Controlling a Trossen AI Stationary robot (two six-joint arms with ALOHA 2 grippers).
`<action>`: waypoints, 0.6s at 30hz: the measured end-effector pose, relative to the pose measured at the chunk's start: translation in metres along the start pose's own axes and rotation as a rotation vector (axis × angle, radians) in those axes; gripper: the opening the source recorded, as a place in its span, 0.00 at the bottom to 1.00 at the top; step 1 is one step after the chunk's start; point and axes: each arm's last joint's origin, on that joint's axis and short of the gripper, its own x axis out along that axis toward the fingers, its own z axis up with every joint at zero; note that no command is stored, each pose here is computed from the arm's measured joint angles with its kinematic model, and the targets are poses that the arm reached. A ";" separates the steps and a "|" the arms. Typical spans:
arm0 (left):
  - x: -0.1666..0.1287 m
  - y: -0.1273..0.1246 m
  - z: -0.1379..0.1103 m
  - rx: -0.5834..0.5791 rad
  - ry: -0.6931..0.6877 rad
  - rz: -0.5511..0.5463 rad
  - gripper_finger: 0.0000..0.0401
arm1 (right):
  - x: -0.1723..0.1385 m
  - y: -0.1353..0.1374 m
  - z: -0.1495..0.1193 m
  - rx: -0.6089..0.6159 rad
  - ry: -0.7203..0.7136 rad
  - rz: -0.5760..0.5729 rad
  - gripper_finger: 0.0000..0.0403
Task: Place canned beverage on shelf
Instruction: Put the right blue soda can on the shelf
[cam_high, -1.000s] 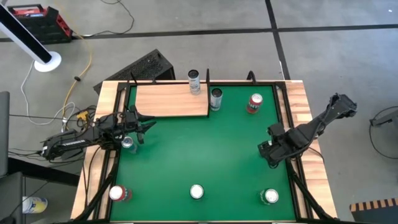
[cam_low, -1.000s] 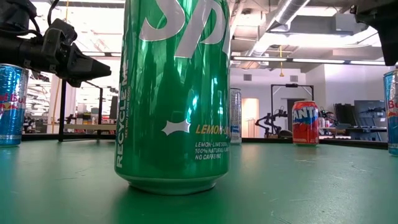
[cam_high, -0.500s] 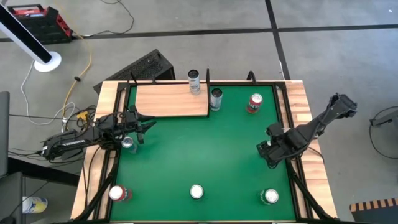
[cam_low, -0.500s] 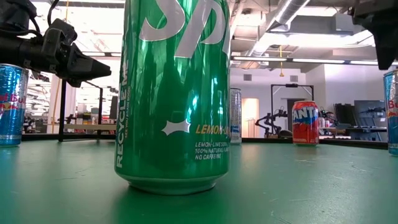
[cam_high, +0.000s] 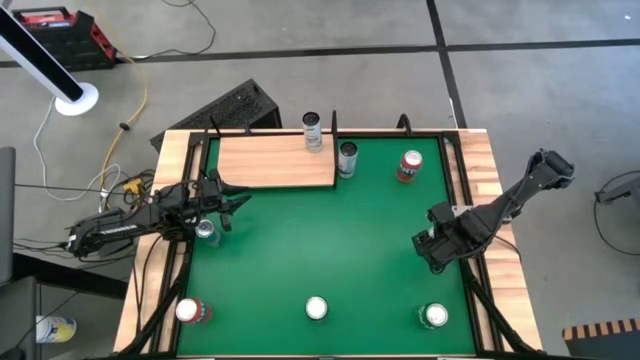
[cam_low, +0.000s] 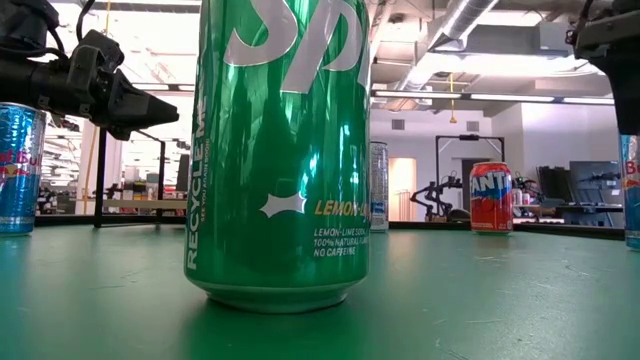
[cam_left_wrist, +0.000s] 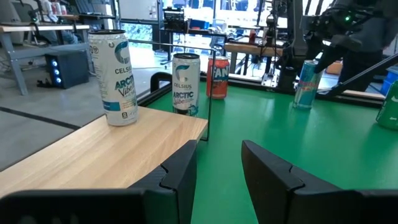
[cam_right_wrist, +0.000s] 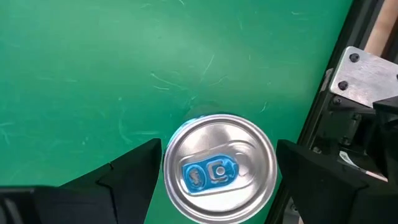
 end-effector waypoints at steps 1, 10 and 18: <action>0.000 0.000 0.000 0.000 0.000 0.000 0.28 | 0.000 0.000 0.000 0.000 0.001 -0.003 0.85; 0.000 0.000 0.000 0.000 -0.001 0.000 0.28 | -0.006 0.001 0.001 0.006 0.030 0.002 0.69; 0.000 0.000 0.000 0.000 0.000 0.000 0.28 | -0.041 0.011 0.022 -0.053 0.014 0.115 0.67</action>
